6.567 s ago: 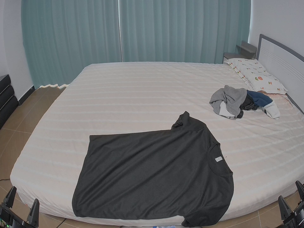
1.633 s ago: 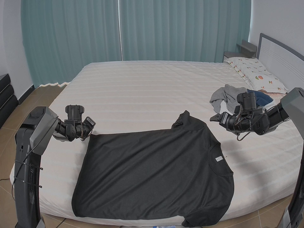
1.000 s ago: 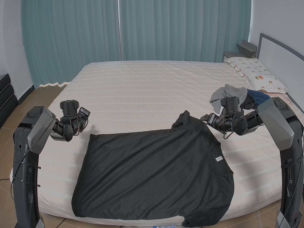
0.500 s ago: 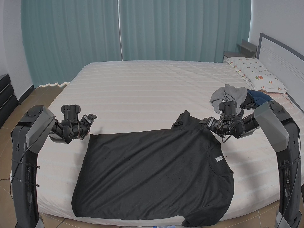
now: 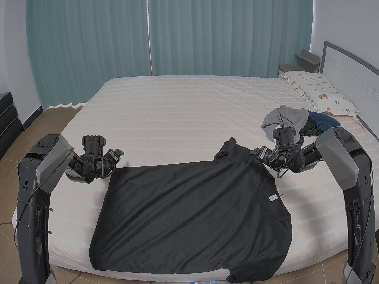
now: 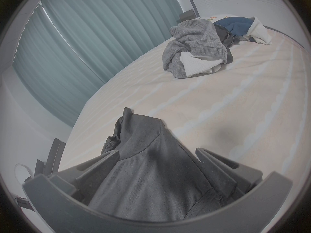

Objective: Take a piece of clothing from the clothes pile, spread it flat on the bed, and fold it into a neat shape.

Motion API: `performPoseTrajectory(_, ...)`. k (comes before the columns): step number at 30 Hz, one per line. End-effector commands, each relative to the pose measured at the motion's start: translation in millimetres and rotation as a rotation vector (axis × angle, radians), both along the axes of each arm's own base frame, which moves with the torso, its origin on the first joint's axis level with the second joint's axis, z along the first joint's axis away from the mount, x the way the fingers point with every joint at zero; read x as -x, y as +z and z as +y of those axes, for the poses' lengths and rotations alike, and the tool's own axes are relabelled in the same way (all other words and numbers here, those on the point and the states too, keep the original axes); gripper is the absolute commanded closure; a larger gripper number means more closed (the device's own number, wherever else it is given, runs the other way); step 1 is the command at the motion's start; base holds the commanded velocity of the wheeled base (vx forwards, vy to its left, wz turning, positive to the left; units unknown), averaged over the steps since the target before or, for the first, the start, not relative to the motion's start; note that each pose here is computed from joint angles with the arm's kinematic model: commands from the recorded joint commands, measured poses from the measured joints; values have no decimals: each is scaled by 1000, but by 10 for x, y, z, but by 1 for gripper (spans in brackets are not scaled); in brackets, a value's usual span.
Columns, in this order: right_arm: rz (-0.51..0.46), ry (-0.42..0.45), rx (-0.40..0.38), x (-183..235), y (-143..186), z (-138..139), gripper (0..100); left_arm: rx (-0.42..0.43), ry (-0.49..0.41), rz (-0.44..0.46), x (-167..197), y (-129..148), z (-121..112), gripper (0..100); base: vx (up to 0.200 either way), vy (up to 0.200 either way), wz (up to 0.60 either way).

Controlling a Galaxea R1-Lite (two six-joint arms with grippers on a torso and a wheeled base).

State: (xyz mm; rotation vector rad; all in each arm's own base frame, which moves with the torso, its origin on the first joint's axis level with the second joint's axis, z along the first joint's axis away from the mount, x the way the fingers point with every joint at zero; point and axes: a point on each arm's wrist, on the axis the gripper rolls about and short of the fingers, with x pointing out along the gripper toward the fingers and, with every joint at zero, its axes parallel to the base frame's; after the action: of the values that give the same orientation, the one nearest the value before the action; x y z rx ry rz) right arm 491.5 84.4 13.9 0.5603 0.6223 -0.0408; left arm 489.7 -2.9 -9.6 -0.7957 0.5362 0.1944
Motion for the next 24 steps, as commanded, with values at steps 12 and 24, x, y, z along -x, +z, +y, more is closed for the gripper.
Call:
performPoseTrajectory(12, 8, -7, 5, -23, -57, -7, 0, -54, -43, 59, 135, -122, -148, 0, 0, 0, 0)
performPoseTrajectory(24, -17, -30, 10, -124, -71, -57, 0, -55, -35, 21, 121, 3, -140, 100, 0, 0, 0)
